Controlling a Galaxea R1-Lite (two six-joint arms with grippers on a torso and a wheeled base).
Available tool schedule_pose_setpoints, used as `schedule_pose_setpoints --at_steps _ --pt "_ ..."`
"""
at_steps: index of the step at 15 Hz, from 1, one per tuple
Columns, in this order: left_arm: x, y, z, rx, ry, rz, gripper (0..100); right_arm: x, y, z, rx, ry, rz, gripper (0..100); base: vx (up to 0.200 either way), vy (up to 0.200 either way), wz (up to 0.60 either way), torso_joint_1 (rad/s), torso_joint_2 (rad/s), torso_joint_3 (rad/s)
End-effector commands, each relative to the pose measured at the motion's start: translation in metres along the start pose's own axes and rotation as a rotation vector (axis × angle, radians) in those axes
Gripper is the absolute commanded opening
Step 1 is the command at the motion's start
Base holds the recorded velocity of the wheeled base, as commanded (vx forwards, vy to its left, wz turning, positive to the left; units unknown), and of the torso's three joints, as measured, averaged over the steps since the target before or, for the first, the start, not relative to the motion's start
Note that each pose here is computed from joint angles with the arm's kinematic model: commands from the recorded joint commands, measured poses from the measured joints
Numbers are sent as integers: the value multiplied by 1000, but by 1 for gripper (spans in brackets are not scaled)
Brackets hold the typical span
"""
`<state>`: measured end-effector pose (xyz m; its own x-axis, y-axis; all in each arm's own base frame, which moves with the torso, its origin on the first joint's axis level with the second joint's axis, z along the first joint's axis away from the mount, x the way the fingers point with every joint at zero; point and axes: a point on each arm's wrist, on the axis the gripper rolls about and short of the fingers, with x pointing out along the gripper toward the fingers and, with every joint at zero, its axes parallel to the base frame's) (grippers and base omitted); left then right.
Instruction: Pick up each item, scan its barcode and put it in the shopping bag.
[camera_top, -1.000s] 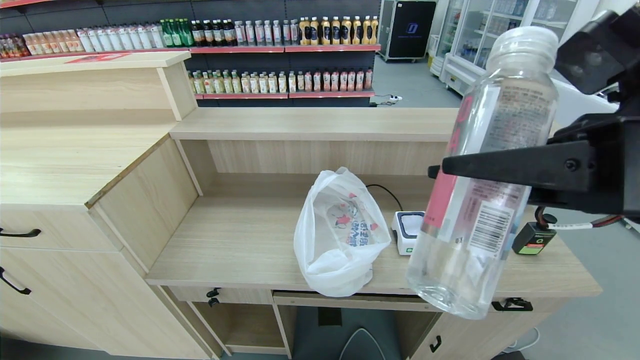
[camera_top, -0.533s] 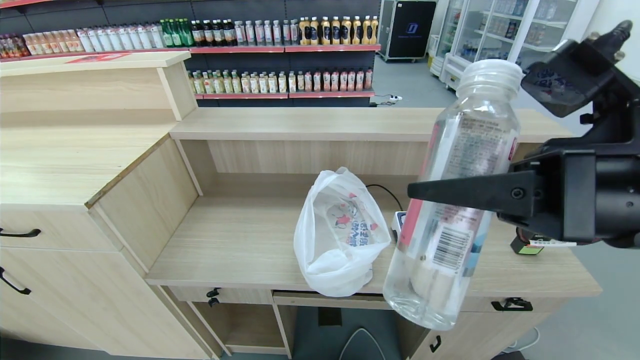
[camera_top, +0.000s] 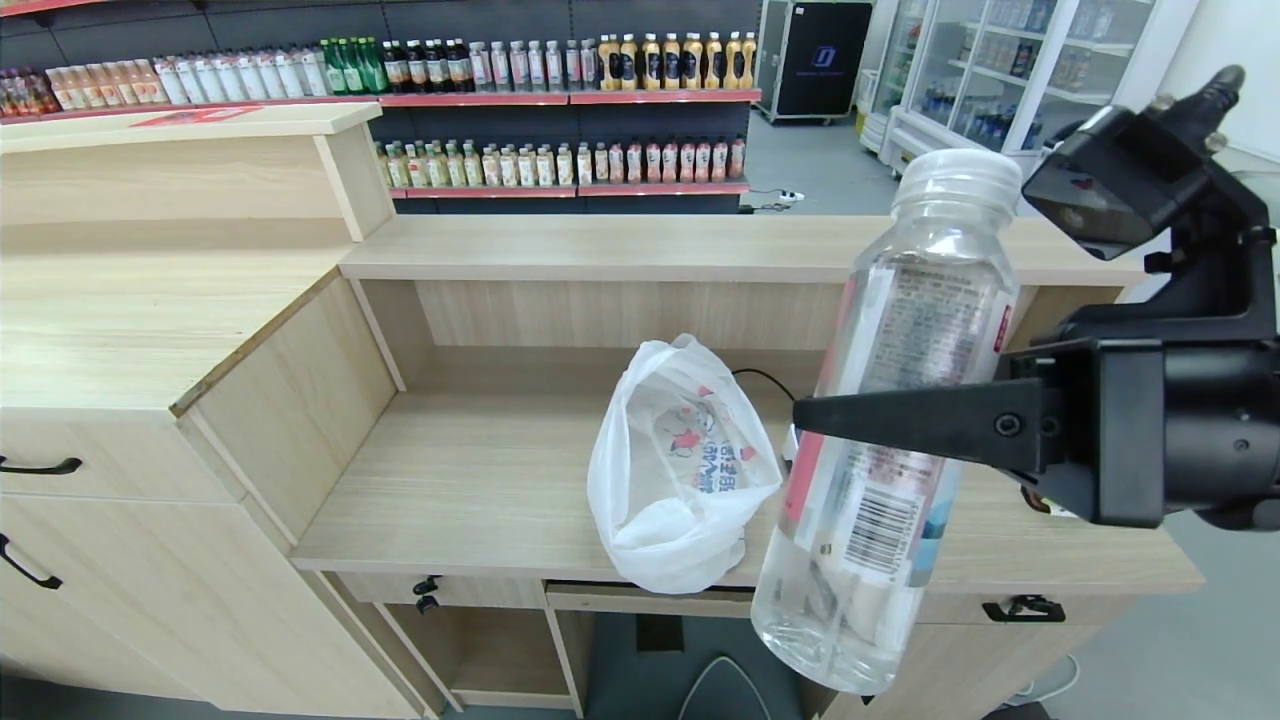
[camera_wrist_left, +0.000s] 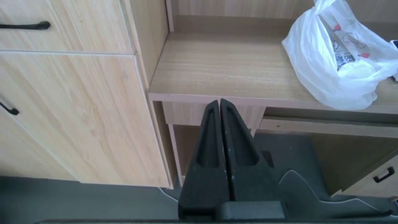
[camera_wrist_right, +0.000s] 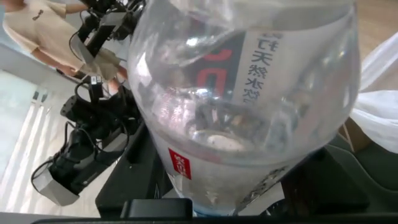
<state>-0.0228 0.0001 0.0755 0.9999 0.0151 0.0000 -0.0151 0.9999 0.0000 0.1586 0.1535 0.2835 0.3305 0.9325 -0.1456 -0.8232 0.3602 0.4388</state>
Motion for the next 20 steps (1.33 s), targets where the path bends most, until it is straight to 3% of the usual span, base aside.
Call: schedule_pose_setpoints --at_steps 1,4,7,8,11,13,20 --pt "0 0 0 0 0 0 0 -1 1 0 -6 -1 2 0 0 0 0 0 0 0" --pt "0 0 0 0 0 0 0 -2 -2 1 -71 -48 -105 0 0 0 0 0 0 0" --pt "0 0 0 0 0 0 0 -29 -14 15 -98 -221 -320 0 0 0 0 0 0 0" --pt "0 0 0 0 0 0 0 -46 -29 16 -106 -260 -422 0 0 0 0 0 0 0" --pt "0 0 0 0 0 0 0 -84 -69 3 -101 -281 -685 0 0 0 0 0 0 0" --pt "0 0 0 0 0 0 0 -97 -87 -12 -138 -279 -790 0 0 0 0 0 0 0" --pt "0 0 0 0 0 0 0 -116 -110 -31 -333 -227 -941 0 0 0 0 0 0 0"
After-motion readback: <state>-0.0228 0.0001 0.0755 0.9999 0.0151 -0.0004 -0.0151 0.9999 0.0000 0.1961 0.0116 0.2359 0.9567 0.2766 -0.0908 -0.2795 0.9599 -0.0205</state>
